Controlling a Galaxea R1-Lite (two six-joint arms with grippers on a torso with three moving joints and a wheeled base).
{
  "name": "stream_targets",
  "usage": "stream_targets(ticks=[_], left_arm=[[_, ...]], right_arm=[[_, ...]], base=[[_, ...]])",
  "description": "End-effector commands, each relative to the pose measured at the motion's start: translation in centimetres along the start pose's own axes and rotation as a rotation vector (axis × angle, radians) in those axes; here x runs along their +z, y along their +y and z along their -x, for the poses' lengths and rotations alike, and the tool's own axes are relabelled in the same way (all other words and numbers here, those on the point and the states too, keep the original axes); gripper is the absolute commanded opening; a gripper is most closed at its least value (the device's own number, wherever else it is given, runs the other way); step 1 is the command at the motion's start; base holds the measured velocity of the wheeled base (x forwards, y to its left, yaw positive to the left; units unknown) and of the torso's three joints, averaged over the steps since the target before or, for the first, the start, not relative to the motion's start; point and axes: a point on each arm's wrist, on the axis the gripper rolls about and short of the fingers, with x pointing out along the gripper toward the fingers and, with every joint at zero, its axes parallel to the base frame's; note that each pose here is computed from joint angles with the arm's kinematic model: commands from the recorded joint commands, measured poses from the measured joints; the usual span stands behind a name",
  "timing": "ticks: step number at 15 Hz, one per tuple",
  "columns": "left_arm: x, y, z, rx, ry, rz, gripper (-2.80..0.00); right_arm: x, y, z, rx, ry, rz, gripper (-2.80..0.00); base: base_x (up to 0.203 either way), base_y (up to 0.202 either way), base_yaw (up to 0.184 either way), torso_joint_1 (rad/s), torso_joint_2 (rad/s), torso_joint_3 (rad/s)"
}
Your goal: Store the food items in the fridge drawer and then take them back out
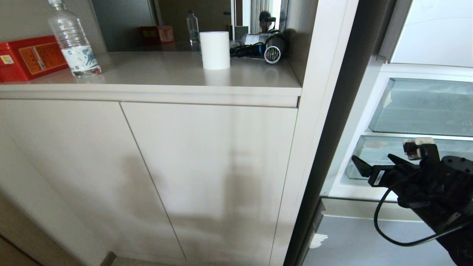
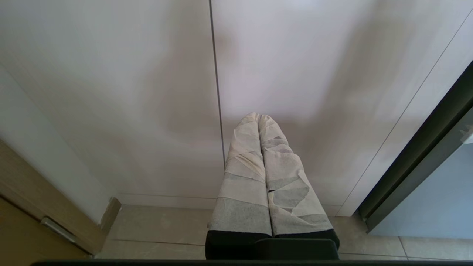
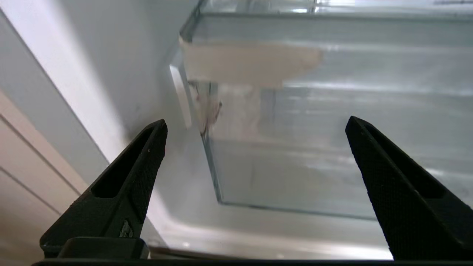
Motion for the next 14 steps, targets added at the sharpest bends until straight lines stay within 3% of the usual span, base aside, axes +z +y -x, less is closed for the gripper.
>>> stream_targets(ticks=[1,14], left_arm=[[0.0,0.0,0.0,0.001,0.0,0.0,-2.8],[0.0,0.0,0.0,0.001,0.0,0.0,-2.8]], right_arm=[[0.5,0.0,0.3,0.0,-0.023,-0.001,0.0],[0.2,0.1,-1.4,0.001,-0.035,0.002,0.0]], base=[[0.0,0.0,0.0,0.0,0.0,0.0],[0.0,0.0,0.0,0.0,0.0,0.0]])
